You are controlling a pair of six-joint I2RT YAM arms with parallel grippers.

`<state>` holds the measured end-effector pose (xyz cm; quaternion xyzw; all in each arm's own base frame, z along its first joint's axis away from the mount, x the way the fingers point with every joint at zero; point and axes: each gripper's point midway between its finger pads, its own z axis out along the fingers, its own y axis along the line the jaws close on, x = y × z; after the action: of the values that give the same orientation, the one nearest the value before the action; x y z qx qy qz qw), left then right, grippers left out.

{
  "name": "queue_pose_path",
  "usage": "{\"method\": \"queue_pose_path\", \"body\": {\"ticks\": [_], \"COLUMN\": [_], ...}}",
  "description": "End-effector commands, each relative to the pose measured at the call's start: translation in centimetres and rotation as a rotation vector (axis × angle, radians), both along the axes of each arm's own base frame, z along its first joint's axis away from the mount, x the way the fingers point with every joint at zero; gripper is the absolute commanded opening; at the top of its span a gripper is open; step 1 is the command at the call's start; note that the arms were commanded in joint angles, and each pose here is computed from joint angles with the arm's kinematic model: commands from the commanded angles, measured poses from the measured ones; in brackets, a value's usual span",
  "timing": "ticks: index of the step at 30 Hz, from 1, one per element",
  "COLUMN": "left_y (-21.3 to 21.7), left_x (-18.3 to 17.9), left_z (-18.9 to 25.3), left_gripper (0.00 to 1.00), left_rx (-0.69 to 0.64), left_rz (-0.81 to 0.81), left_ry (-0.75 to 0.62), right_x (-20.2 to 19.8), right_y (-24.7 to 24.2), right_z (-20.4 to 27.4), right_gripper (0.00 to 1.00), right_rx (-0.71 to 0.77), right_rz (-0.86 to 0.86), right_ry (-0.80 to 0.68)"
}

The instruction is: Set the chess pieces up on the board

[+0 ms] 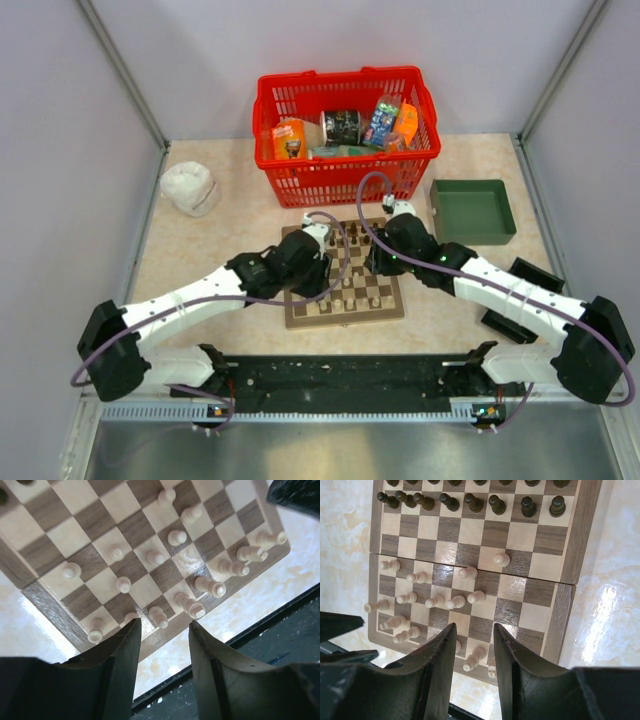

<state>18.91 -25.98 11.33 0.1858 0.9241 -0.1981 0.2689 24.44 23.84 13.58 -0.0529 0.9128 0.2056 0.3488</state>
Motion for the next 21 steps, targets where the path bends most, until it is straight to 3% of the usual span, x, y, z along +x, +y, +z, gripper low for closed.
{"method": "queue_pose_path", "body": {"ticks": [1,6,21], "left_y": [0.9,3.1,3.0], "left_x": [1.5,0.9,0.6], "left_z": [2.4,0.6,-2.9], "left_gripper": [0.49,0.48,0.43], "left_rx": [-0.036,0.062,0.160], "left_rz": [0.072,0.084,-0.001], "left_ry": [-0.128,-0.109,-0.042], "right_x": [0.8,0.9,0.7], "right_y": [0.5,0.6,0.8], "right_z": [1.2,1.2,1.4], "right_gripper": [0.36,0.36,0.36], "right_rx": [0.042,0.042,0.058], "right_rz": [-0.008,-0.002,0.002], "right_ry": [-0.029,-0.028,-0.028]}}
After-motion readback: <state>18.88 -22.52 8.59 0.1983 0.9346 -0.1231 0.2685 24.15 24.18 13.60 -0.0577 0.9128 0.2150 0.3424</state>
